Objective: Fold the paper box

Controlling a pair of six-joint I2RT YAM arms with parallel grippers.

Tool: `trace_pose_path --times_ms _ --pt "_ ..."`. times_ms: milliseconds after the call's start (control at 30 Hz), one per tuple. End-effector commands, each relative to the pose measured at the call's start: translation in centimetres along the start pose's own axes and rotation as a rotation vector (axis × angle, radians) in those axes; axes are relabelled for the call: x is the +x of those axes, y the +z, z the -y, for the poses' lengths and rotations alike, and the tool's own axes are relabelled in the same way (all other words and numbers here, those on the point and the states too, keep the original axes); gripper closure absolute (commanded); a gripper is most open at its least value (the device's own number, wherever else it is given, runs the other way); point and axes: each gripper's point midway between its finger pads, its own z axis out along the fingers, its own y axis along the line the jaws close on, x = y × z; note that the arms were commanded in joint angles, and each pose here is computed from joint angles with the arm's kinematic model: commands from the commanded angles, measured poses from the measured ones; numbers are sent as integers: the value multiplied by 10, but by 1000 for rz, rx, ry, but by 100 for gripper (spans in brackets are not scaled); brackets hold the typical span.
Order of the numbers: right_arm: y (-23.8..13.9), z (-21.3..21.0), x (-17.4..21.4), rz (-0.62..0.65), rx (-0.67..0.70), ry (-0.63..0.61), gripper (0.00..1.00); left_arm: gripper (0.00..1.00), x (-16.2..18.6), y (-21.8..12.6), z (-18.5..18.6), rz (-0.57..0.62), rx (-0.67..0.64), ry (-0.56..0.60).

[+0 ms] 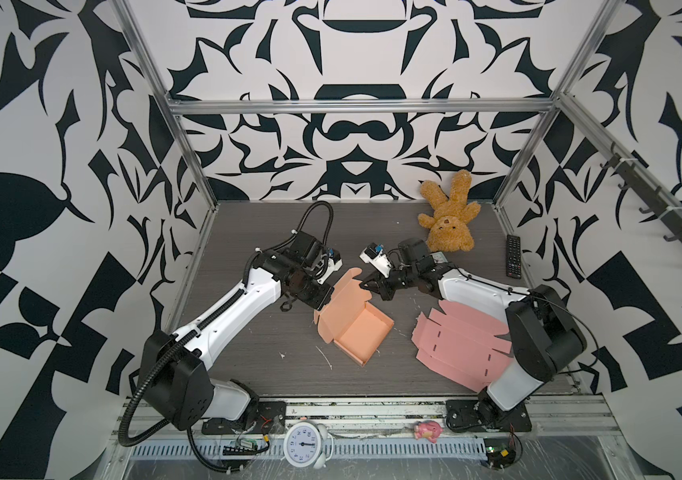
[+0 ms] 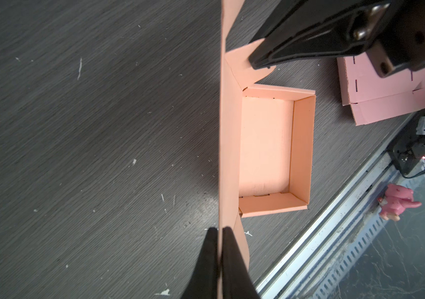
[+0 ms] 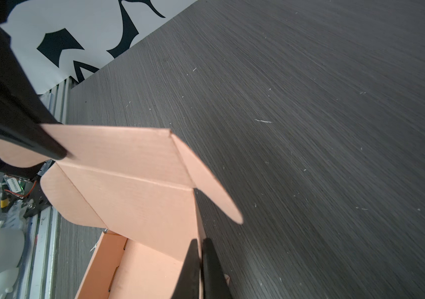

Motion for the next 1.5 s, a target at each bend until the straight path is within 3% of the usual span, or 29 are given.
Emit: trace_pose_path --times_ms 0,200,367,567,700,1167,1467 --pt "-8 -2 -14 44 23 -47 96 86 3 -2 3 -25 8 -3" --pt "-13 -1 -13 56 59 -64 97 59 6 -5 -1 12 -19 -33" --pt "-19 6 -13 78 127 -80 98 34 23 -2 -13 29 -69 -147" --pt "-26 9 -13 108 176 -89 97 30 36 13 -18 101 -51 -279" --pt "-28 10 -12 115 193 -90 97 36 36 25 -18 131 -13 -337" --pt "-34 17 -13 124 255 -92 98 77 37 34 -14 133 31 -363" --pt "-37 21 -14 129 285 -84 99 90 33 32 -15 140 24 -366"
